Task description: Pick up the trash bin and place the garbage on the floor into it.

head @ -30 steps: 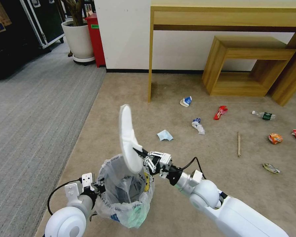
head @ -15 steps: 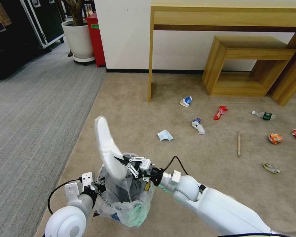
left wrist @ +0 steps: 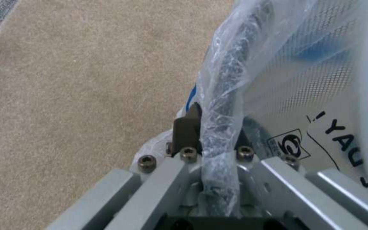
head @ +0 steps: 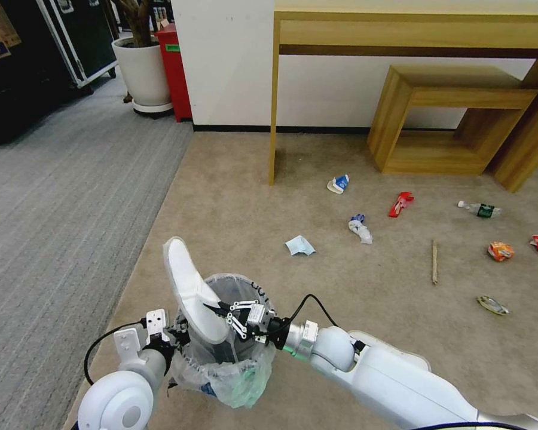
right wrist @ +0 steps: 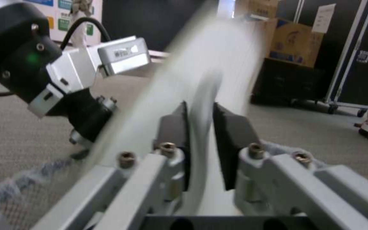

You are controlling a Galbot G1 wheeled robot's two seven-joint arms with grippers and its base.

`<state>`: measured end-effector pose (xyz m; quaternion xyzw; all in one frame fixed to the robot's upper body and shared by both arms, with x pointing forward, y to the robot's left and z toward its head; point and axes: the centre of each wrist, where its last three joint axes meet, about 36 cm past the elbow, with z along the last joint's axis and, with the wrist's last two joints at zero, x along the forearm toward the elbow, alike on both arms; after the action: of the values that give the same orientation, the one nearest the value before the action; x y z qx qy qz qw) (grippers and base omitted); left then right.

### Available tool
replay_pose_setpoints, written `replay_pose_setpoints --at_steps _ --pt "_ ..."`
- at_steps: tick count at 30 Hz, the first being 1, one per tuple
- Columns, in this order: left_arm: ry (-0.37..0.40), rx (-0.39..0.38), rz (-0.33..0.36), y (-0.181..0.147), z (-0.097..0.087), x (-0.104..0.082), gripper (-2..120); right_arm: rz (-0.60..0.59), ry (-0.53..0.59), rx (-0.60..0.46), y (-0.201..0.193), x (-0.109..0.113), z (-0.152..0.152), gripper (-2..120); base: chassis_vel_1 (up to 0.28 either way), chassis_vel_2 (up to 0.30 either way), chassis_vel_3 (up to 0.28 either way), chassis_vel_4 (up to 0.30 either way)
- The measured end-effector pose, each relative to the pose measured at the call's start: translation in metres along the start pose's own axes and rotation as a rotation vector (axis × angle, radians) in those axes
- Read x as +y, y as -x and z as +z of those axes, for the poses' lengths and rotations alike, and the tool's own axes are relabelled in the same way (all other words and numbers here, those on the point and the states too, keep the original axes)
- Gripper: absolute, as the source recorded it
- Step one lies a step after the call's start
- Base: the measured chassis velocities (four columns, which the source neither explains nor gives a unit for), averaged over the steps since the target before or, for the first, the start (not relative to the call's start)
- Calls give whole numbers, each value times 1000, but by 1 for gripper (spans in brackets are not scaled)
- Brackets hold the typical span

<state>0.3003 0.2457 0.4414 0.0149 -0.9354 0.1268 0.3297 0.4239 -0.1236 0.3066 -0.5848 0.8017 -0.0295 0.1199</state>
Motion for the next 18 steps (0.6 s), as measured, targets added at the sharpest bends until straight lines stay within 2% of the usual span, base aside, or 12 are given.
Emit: replay_pose_setpoints --at_steps 3,4,7,8,10,11,15,16,18 --pt "-1 0 -1 0 0 0 0 3 -8 12 -5 -2 0 33 0 0 0 0" --pt "-1 0 -1 0 0 0 0 3 -8 12 -5 -2 0 33 0 0 0 0" --pt "-2 0 -4 1 0 1 0 12 -10 15 -9 -3 -1 48 0 0 0 0" --pt "-2 0 -4 1 0 1 0 12 -10 15 -9 -3 -1 48 0 0 0 0" --pt "-3 0 -7 1 1 1 0 30 -7 12 -13 -1 -3 59 0 0 0 0" --pt "-3 0 -7 1 1 1 0 30 -7 12 -13 -1 -3 59 0 0 0 0" --pt "-4 3 -14 3 3 2 0 142 52 -8 -24 8 -22 78 0 0 0 0" --pt "-4 3 -14 3 3 2 0 142 52 -8 -24 8 -22 78 0 0 0 0" --pt "-4 4 -18 4 4 3 0 240 112 -13 -29 14 -41 88 0 0 0 0"
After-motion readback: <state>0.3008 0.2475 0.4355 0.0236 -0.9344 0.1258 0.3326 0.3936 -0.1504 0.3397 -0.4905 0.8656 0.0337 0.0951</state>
